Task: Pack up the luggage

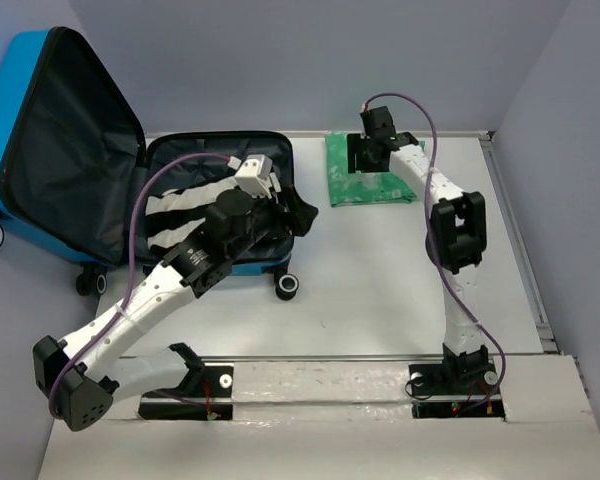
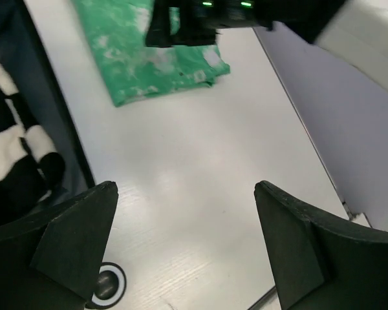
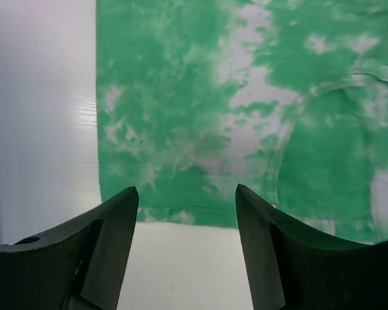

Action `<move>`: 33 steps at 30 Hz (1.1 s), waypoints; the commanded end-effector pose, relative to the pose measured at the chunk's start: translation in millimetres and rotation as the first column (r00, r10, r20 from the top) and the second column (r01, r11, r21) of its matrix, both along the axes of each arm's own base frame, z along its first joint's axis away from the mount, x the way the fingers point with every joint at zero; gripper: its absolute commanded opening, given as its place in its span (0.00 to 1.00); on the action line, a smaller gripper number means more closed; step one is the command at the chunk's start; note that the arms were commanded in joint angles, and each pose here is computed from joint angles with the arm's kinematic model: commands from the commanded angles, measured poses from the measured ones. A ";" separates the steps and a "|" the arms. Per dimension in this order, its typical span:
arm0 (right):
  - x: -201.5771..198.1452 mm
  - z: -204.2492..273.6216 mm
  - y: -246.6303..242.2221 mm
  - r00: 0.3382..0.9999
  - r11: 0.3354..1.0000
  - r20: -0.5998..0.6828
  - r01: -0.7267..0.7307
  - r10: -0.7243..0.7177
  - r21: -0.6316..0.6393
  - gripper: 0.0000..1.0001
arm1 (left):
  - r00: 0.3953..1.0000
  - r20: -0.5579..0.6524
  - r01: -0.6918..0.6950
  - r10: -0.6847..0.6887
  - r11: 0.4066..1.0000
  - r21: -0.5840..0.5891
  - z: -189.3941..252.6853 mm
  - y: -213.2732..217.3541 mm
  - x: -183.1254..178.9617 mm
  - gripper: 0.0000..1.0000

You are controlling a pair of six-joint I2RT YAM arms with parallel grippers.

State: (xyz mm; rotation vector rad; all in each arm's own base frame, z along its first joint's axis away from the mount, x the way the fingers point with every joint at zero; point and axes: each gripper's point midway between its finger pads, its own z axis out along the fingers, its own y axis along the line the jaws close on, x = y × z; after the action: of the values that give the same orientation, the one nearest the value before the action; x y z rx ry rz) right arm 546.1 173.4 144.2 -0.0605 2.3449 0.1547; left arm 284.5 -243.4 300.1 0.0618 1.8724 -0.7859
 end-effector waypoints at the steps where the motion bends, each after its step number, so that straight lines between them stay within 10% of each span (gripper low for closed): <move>1: 2.9 -43.0 16.3 0.989 0.992 -0.115 -0.106 0.098 -0.067 0.69 | 0.999 0.051 0.012 -0.009 0.999 -0.046 4.1 -27.5 -1.7 0.98; 6: -3.8 -108.6 0.7 0.972 0.986 -0.233 -0.069 0.031 -0.155 0.57 | 0.998 0.041 0.048 -0.047 0.999 -0.026 -9.2 -44.9 -2.7 0.98; 8: -20.2 -130.6 -14.3 0.958 0.978 -0.282 -0.018 -0.042 -0.206 0.29 | 0.998 0.040 0.045 -0.045 0.999 -0.011 -12.1 -47.6 0.4 0.98; 12: -62.8 -146.5 -25.5 0.942 0.982 -0.328 0.013 -0.076 -0.190 0.07 | 0.998 0.052 0.028 -0.027 1.000 -0.005 -9.3 -48.4 6.3 0.98; 22: -190.2 -132.3 -66.3 0.927 0.982 -0.324 0.169 -0.188 -0.086 0.07 | 0.999 -0.014 0.053 -0.052 0.998 0.042 -41.9 -82.5 22.2 0.98; 33: -192.6 -50.1 -80.0 0.968 0.963 -0.122 0.234 -0.219 0.131 0.75 | 0.977 -0.195 -0.083 0.088 0.996 0.037 -118.8 -125.6 52.0 0.98</move>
State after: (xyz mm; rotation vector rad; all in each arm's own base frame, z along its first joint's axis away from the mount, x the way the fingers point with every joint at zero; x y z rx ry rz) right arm 350.6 99.5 64.9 0.2293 2.5192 0.1417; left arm 310.5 -359.9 155.5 0.1212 2.1600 -0.6850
